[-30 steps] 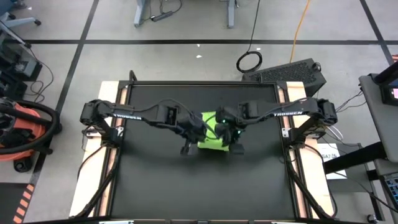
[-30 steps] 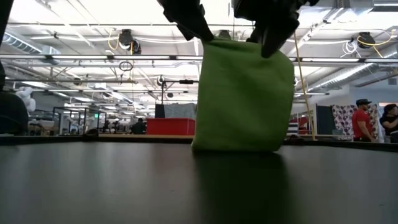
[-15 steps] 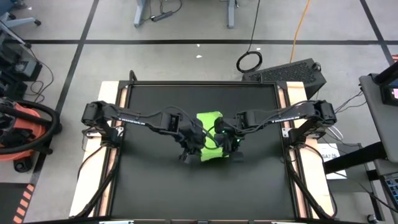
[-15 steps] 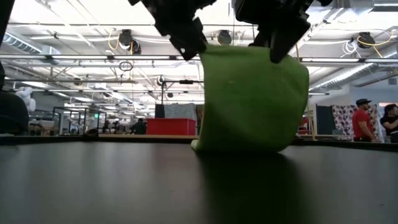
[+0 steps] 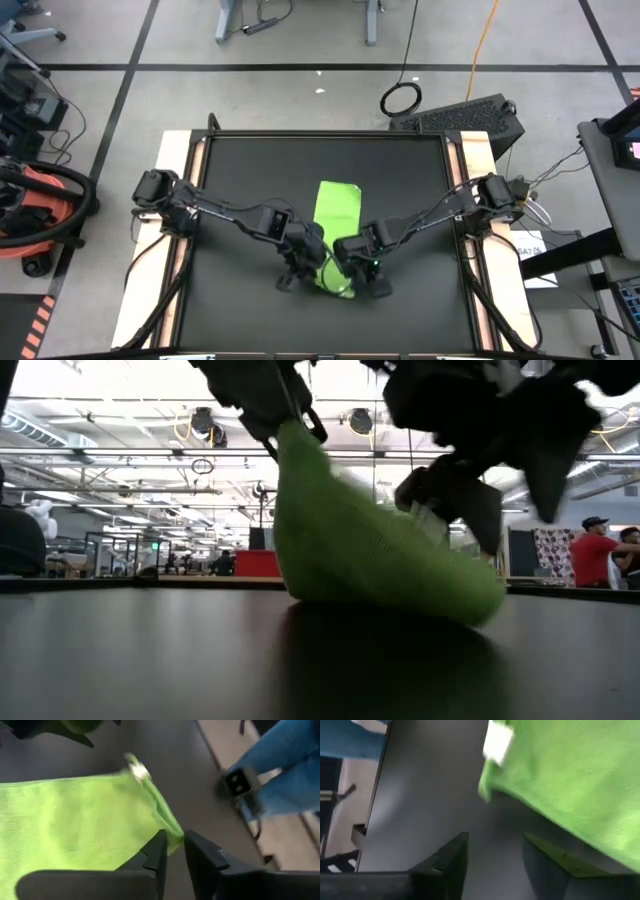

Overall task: Roll towel
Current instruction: Roll the green microfiber towel

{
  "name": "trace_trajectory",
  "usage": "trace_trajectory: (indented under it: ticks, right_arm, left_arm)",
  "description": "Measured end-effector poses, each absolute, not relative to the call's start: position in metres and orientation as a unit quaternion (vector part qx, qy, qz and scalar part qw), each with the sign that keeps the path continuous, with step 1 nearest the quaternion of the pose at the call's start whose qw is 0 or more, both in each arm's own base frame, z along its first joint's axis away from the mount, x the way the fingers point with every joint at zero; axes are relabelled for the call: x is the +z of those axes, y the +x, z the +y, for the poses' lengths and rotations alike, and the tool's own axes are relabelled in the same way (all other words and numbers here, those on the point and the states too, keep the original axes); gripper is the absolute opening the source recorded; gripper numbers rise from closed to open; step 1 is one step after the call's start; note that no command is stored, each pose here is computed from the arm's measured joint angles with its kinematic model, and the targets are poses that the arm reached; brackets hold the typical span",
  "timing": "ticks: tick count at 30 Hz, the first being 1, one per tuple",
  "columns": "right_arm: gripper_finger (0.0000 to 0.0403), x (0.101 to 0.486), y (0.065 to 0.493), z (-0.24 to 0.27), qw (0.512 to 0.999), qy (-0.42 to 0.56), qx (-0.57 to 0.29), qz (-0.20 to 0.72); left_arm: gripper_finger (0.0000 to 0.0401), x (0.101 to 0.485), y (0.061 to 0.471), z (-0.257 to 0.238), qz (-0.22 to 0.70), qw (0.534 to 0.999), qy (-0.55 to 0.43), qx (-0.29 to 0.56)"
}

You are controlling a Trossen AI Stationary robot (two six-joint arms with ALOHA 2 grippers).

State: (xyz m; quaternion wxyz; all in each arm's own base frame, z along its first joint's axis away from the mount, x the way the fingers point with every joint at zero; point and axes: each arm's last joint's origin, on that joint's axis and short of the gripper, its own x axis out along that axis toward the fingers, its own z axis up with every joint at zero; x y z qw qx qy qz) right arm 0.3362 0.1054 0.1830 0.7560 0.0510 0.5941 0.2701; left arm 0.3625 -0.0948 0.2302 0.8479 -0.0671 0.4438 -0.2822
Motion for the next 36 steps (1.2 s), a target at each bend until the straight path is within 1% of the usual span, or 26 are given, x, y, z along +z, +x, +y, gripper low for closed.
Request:
trace_trajectory:
  ticks: [3,7,13,17,20,23,27,31,36]
  right_arm:
    - [0.0198,0.183,0.331,0.115,0.748,0.042,0.278,0.601]
    - [0.0202,0.188,0.324,0.127,0.755,0.019,0.252,0.605]
    - [0.0183,0.192,0.314,0.153,0.775,-0.049,0.228,0.588]
    - [0.0164,0.193,0.309,0.175,0.798,-0.095,0.218,0.553]
    - [0.0152,0.195,0.308,0.188,0.822,-0.114,0.197,0.521]
    - [0.0141,0.199,0.312,0.196,0.848,-0.109,0.193,0.482]
    - [0.0129,0.201,0.321,0.198,0.868,-0.086,0.192,0.451]
    - [0.012,0.191,0.329,0.19,0.868,-0.046,0.157,0.468]
    - [0.011,0.179,0.332,0.182,0.875,0.001,0.115,0.47]
  left_arm:
    - [0.0099,0.234,0.364,-0.109,0.431,0.857,-0.092,-0.267]
    - [0.0119,0.235,0.361,-0.123,0.423,0.868,-0.08,-0.247]
    - [0.0124,0.23,0.355,-0.138,0.437,0.871,-0.05,-0.221]
    - [0.0124,0.214,0.354,-0.149,0.458,0.869,-0.02,-0.188]
    - [0.0124,0.199,0.359,-0.155,0.466,0.87,-0.022,-0.159]
    - [0.0124,0.183,0.367,-0.157,0.467,0.873,-0.035,-0.136]
    - [0.0124,0.164,0.378,-0.16,0.458,0.878,-0.046,-0.131]
    - [0.0124,0.151,0.386,-0.158,0.452,0.881,-0.05,-0.129]
    - [0.0124,0.146,0.389,-0.153,0.457,0.879,-0.046,-0.13]
